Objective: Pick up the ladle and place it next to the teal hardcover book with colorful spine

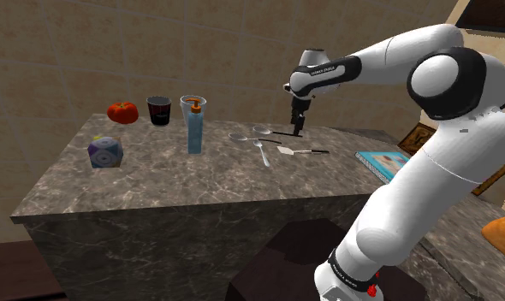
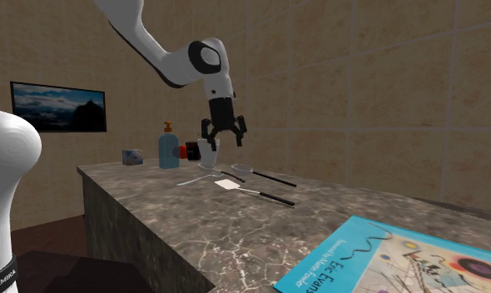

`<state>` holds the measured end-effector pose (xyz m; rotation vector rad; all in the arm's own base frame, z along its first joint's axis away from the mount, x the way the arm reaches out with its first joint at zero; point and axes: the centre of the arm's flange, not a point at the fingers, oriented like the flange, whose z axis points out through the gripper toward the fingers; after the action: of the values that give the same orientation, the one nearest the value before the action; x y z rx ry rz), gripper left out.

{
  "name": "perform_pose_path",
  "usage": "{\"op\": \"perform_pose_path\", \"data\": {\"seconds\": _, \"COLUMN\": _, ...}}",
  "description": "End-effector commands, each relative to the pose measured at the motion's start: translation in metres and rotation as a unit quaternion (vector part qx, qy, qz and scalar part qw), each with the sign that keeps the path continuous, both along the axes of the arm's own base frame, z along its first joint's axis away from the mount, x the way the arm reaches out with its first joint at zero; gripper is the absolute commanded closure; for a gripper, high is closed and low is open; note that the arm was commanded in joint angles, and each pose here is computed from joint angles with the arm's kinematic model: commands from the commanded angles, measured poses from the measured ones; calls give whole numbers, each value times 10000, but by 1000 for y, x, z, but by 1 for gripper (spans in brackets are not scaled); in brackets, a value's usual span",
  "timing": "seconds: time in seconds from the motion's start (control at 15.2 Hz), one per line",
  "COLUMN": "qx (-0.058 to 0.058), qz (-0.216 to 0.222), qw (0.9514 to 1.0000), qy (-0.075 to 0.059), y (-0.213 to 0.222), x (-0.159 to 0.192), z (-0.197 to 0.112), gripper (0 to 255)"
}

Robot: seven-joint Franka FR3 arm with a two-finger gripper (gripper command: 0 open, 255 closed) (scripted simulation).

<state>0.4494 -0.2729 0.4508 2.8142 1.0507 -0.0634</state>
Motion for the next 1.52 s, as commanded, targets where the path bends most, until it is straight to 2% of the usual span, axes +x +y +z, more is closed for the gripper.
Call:
{"op": "perform_pose_path", "data": {"seconds": 0.0, "qx": -13, "qz": 215, "qw": 9998, "qy": 23, "y": -19, "x": 20, "z": -11, "gripper": 0}}
{"op": "perform_pose_path", "data": {"seconds": 0.33, "qx": -19, "qz": 700, "qw": 9975, "qy": 81, "y": -58, "x": 63, "z": -41, "gripper": 0}}
{"op": "perform_pose_path", "data": {"seconds": 0.73, "qx": -26, "qz": 1251, "qw": 9920, "qy": 147, "y": -98, "x": 117, "z": -75, "gripper": 0}}
{"op": "perform_pose_path", "data": {"seconds": 1.19, "qx": -26, "qz": 1251, "qw": 9920, "qy": 147, "y": -103, "x": 117, "z": -112, "gripper": 0}}
{"op": "perform_pose_path", "data": {"seconds": 1.45, "qx": -26, "qz": 1251, "qw": 9920, "qy": 147, "y": -104, "x": 117, "z": -115, "gripper": 0}}
